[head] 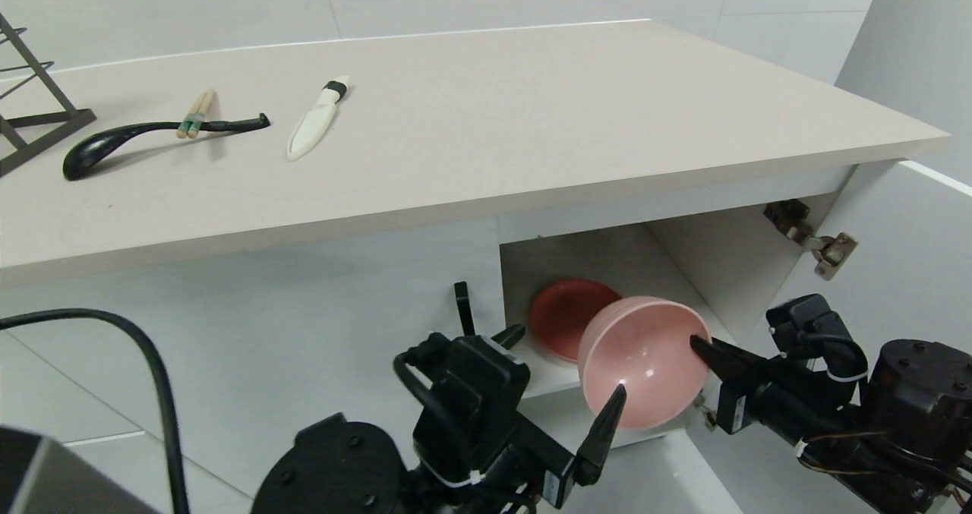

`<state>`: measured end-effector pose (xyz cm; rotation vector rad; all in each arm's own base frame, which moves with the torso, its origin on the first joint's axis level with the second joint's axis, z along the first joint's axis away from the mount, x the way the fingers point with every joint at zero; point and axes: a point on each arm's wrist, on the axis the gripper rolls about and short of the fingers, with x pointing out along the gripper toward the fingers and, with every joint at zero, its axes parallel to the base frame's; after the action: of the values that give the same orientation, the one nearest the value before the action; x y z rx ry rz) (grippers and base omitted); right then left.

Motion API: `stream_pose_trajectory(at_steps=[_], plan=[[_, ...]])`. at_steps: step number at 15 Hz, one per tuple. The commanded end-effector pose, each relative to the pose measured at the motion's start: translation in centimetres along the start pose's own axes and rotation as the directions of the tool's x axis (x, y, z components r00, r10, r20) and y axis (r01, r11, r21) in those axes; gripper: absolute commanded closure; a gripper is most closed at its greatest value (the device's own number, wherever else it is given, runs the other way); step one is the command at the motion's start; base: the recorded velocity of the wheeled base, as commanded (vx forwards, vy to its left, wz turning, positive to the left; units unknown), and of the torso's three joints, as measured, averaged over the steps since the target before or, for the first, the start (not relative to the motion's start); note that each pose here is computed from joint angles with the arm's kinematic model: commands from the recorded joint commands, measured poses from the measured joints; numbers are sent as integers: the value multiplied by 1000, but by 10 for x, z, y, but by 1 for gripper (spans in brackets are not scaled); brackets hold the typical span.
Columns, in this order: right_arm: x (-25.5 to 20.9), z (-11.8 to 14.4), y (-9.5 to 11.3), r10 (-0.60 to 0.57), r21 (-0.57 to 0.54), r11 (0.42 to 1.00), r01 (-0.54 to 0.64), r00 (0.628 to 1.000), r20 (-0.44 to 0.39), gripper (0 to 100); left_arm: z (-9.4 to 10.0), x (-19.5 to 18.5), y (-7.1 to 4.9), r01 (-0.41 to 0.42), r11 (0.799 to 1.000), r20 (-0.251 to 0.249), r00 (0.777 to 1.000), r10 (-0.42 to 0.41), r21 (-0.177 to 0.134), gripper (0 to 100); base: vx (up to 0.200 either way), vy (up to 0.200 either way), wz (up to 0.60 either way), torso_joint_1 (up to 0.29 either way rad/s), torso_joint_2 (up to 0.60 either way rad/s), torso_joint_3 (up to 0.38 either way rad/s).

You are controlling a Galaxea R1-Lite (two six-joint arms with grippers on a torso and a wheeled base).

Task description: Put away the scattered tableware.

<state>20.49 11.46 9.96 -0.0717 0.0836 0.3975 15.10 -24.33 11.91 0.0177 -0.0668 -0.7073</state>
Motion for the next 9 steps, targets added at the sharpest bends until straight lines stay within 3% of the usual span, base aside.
stream_pose_trajectory(at_steps=[1,4,5,6,8,9], plan=[[-13,-3,-2,2,29,1000,-2,1000,-23,100,21,-38,10,143,990,44,989,-142,-8,0,0,0,0,0,0,0],[-7,-4,-2,1,206,978,4,1000,-23,100,22,-86,26,233,973,23,972,-233,-2,0,0,0,0,0,0,0],[-2,-11,-6,-19,206,978,30,998,-55,100,24,-105,34,273,962,30,962,-272,2,0,0,0,0,0,0,0],[2,-15,-8,-29,206,977,43,997,-71,100,32,-116,43,290,957,81,954,-290,6,0,0,0,0,0,0,0],[11,-18,-10,-26,211,977,41,997,-75,100,54,-134,59,252,967,220,943,-251,26,0,0,0,0,0,0,0],[13,-19,-9,-3,211,977,19,997,-79,100,58,-142,61,246,969,242,938,-248,38,0,0,0,0,0,0,0]])
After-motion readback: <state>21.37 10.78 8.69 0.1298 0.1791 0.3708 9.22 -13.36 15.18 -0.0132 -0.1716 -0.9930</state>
